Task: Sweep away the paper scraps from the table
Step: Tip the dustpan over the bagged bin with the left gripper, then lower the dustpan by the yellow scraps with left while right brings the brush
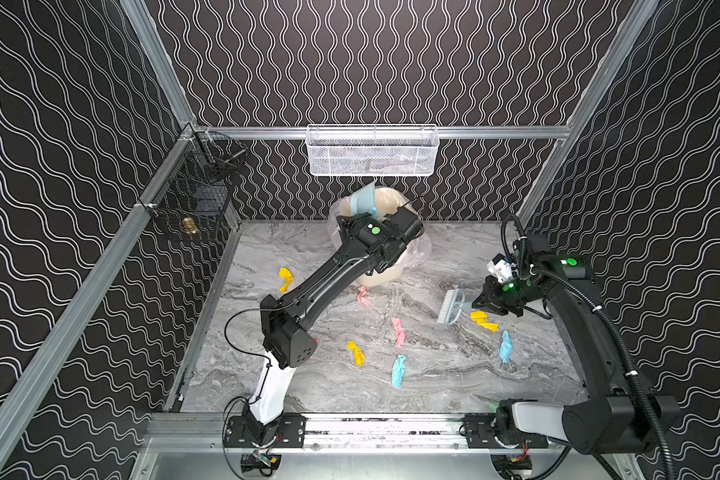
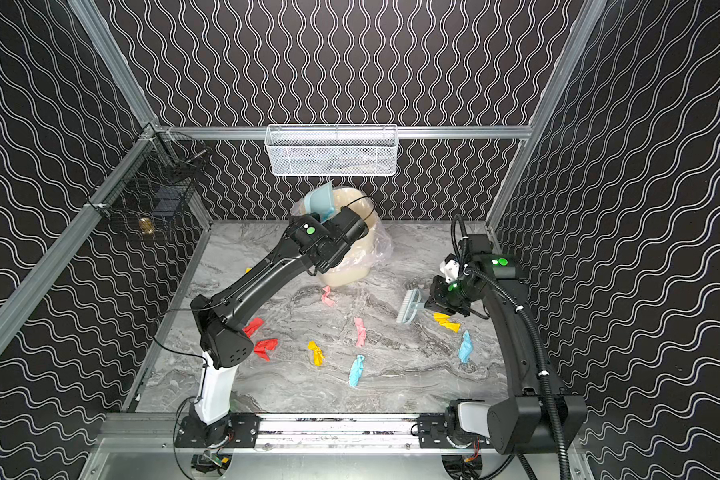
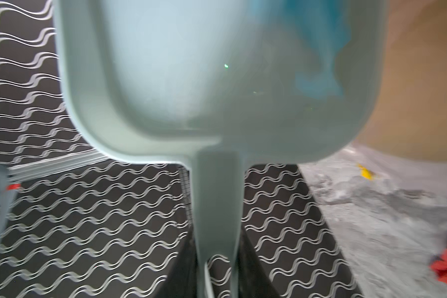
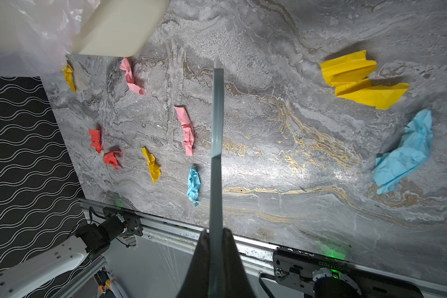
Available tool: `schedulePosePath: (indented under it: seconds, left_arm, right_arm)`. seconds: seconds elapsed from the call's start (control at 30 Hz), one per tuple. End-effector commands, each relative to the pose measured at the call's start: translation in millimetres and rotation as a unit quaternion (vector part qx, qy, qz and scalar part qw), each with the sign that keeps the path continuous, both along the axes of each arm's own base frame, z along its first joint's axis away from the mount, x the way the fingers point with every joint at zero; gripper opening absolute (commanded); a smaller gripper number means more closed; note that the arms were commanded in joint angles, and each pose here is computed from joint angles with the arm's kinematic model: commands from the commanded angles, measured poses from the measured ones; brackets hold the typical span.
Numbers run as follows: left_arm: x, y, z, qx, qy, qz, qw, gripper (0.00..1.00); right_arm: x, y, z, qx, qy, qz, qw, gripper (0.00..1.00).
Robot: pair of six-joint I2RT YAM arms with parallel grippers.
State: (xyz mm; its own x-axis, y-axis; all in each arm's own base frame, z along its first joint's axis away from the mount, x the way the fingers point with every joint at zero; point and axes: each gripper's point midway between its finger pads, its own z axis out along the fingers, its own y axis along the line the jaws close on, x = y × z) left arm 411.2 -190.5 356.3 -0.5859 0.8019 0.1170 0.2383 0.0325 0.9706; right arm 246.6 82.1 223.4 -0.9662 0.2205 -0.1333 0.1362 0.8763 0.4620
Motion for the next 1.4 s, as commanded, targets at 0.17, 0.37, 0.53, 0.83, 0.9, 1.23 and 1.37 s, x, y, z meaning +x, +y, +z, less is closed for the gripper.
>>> schedulePosePath:
  seconds: [0.17,0.37,0.53,0.83,0.9,1.23,1.37]
  left_arm:
    - [-2.8,-1.7,13.3,0.073,0.002,-0.001,0.997,0.00]
    - [-9.6,1.8,23.0,0.062,-0.010,-0.002,0.998,0.00]
    - [-17.0,-1.4,44.3,-0.014,-0.041,-0.019,0.999,0.00]
    - [-57.7,-55.2,39.8,-0.163,-0.033,-0.112,0.980,0.00]
    - [-67.8,-66.5,30.1,-0.202,-0.009,-0.123,0.971,0.00]
    - [-126.5,-115.1,-44.2,-0.334,0.166,-0.161,0.914,0.00]
    - [-153.8,-128.9,-84.0,-0.352,0.239,-0.171,0.889,0.00]
  right_arm:
    - [-0.9,0.1,-0.7,-0.006,-0.014,0.004,1.000,0.00]
    - [-1.0,-1.2,-0.2,-0.009,-0.019,0.001,1.000,0.00]
    - [6.7,-8.8,11.0,-0.027,-0.043,-0.007,0.999,0.00]
    - [4.8,-37.2,29.9,-0.086,-0.073,-0.037,0.993,0.00]
    - [1.0,-45.0,32.2,-0.099,-0.075,-0.050,0.991,0.00]
    - [-28.1,-86.0,29.8,-0.176,-0.049,-0.126,0.975,0.00]
    - [-34.5,-102.0,27.1,-0.208,-0.040,-0.155,0.965,0.00]
